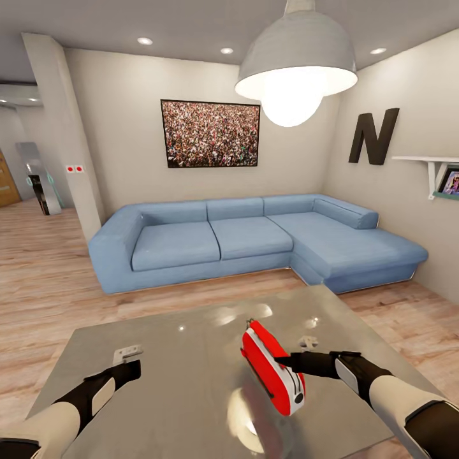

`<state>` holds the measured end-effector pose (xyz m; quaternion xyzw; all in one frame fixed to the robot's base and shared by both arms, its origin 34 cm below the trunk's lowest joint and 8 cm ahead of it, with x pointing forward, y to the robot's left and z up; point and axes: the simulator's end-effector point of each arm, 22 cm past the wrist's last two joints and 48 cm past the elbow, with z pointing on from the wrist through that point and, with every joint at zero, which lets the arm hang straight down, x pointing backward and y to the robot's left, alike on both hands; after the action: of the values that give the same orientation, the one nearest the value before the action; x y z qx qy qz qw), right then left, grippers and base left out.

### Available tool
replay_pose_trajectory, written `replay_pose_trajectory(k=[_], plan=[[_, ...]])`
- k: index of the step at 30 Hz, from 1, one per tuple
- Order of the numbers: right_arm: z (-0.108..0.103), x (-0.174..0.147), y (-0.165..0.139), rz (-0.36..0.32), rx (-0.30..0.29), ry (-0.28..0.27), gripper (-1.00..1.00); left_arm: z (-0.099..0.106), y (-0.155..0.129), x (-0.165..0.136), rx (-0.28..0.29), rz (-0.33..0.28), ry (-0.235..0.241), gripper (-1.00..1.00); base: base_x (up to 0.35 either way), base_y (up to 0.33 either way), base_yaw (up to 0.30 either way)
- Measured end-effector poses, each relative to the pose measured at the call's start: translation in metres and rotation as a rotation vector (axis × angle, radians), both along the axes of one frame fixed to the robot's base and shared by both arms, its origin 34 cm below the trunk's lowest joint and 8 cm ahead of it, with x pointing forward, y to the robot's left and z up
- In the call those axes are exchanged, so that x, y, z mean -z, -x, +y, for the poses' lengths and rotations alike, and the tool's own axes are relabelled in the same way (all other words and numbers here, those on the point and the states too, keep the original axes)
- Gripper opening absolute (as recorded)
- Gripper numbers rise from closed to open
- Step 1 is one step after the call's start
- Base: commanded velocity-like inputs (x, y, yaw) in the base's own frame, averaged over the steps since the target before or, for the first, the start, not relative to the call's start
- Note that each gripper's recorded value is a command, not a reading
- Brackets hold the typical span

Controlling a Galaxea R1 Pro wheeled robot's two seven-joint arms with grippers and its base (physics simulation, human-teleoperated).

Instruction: Turn on the radio receiver that's on the table in the living room.

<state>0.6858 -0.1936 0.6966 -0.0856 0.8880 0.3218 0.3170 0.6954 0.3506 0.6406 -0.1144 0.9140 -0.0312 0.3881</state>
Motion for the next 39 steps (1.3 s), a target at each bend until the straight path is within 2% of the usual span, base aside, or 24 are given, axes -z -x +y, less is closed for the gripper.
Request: replay_pose_trajectory(k=[3,17,24,39], plan=[[-0.001,0.005,0.007,0.011,-0.013,0.0,-1.0,0.0,0.0,0.0,0.0,0.0,0.0,-1.0,0.0,0.0,0.0],[-0.001,0.002,0.004,-0.029,-0.013,-0.008,-1.0,0.0,0.0,0.0,0.0,-0.001,-0.001,-1.0,0.0,0.0,0.0],[-0.001,0.014,0.004,-0.03,-0.013,-0.008,-1.0,-0.002,0.001,0.013,0.002,-0.001,0.0,-1.0,0.0,0.0,0.0],[0.0,0.022,0.006,-0.029,-0.016,-0.006,-1.0,-0.003,0.001,0.02,0.002,-0.001,0.001,-1.0,0.0,0.0,0.0]])
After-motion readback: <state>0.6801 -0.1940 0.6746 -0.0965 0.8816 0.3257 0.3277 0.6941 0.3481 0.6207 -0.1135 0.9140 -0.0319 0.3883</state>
